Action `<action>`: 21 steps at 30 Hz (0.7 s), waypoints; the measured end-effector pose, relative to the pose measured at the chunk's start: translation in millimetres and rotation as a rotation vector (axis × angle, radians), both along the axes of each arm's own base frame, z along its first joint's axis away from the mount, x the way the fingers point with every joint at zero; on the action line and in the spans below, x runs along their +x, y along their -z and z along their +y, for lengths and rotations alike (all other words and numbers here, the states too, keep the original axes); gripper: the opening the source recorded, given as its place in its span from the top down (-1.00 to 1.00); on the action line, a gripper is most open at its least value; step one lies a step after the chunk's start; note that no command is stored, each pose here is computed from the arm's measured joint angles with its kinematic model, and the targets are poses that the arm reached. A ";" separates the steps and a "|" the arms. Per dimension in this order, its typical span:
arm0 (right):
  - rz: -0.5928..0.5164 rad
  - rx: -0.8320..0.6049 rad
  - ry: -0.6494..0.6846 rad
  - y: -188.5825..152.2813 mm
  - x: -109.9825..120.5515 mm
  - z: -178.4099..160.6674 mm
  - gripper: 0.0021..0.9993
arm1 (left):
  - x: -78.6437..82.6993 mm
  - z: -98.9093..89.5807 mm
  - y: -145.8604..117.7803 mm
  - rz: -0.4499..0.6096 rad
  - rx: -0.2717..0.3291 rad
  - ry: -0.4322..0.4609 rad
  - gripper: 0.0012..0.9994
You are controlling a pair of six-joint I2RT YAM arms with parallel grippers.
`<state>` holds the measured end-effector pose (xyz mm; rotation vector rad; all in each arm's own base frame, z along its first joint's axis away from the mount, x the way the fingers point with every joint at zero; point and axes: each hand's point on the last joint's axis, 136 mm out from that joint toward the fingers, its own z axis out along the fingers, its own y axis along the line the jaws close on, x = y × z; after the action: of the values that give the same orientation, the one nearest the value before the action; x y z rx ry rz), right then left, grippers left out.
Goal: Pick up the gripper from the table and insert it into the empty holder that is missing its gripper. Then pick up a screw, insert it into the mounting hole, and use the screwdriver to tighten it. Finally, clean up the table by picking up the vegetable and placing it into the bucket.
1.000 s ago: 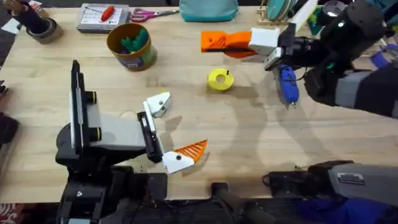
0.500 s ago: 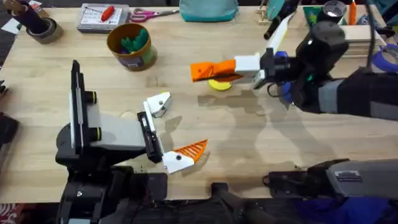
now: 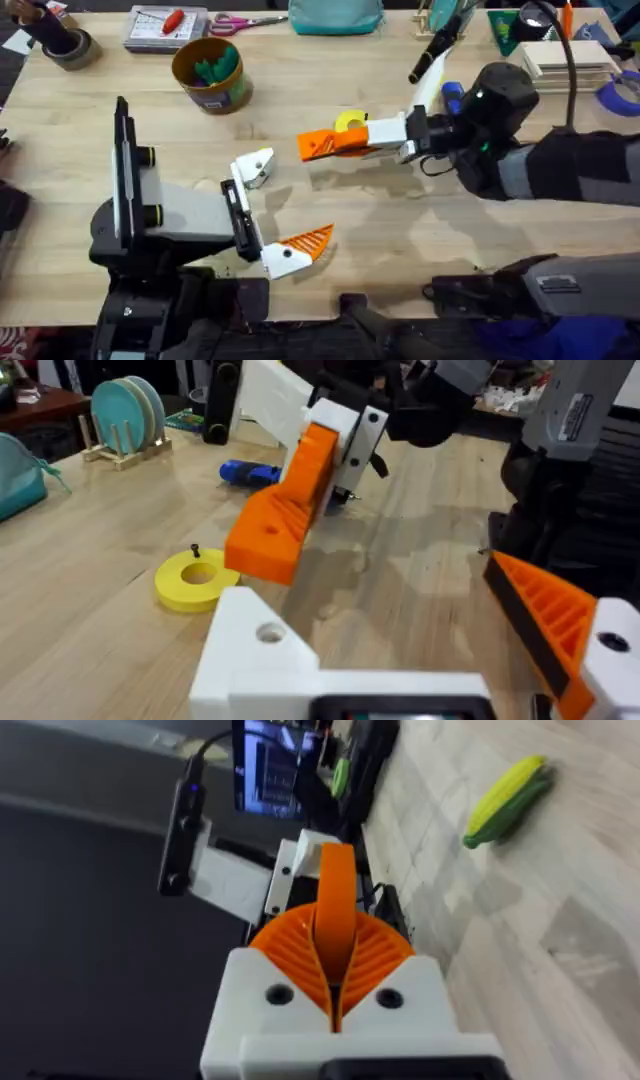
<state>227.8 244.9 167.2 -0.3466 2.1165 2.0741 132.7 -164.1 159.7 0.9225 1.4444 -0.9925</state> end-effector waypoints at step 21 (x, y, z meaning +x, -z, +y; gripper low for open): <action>0.060 0.010 -0.090 4.3 -38.4 16.3 0.99 | 0.1 0.0 0.1 0.000 0.000 0.000 -0.97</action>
<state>189.4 261.2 162.9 -0.3900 2.1619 2.1691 132.8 -164.1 159.6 0.9221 1.4450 -0.9925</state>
